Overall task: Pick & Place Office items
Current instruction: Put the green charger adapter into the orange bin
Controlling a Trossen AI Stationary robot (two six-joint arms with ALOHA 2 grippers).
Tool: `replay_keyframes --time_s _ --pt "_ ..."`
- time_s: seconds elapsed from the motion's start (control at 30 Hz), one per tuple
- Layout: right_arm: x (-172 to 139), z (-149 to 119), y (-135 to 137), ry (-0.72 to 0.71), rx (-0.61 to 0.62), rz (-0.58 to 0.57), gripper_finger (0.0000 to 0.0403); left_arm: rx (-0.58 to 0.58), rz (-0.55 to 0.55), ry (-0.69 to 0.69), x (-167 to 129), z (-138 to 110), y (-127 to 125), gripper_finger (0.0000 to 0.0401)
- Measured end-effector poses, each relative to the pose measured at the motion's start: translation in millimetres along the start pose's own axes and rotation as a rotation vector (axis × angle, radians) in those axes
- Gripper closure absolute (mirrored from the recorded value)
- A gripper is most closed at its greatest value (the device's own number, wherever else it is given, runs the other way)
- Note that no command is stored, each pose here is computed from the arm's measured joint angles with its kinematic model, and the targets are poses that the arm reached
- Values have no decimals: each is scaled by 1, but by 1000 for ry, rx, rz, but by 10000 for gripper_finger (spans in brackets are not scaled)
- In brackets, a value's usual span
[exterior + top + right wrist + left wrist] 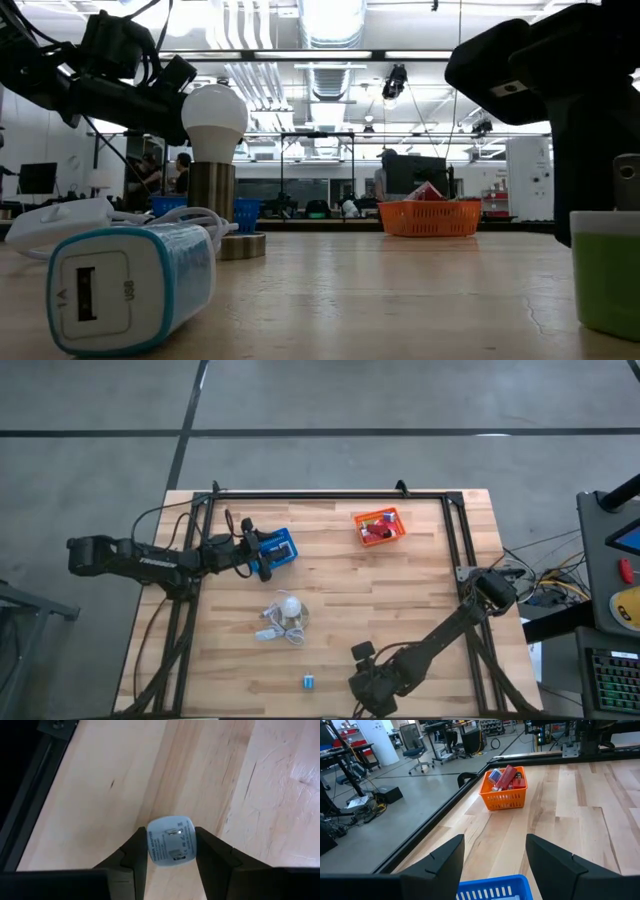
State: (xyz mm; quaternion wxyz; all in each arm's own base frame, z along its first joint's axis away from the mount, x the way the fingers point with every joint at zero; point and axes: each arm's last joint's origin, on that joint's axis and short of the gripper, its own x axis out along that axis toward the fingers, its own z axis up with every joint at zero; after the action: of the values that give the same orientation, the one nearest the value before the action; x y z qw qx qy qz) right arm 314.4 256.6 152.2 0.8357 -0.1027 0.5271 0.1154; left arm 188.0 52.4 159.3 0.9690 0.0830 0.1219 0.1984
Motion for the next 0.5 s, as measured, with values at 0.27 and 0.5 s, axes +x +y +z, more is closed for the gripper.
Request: replay_keyframes --time_s 0.27,0.5 --pt "2 3 -4 -53 -21 -72 282 -3 0 0 0 0 0 185" --pt "-2 21 -27 -175 -78 -186 282 -8 0 0 0 0 0 185"
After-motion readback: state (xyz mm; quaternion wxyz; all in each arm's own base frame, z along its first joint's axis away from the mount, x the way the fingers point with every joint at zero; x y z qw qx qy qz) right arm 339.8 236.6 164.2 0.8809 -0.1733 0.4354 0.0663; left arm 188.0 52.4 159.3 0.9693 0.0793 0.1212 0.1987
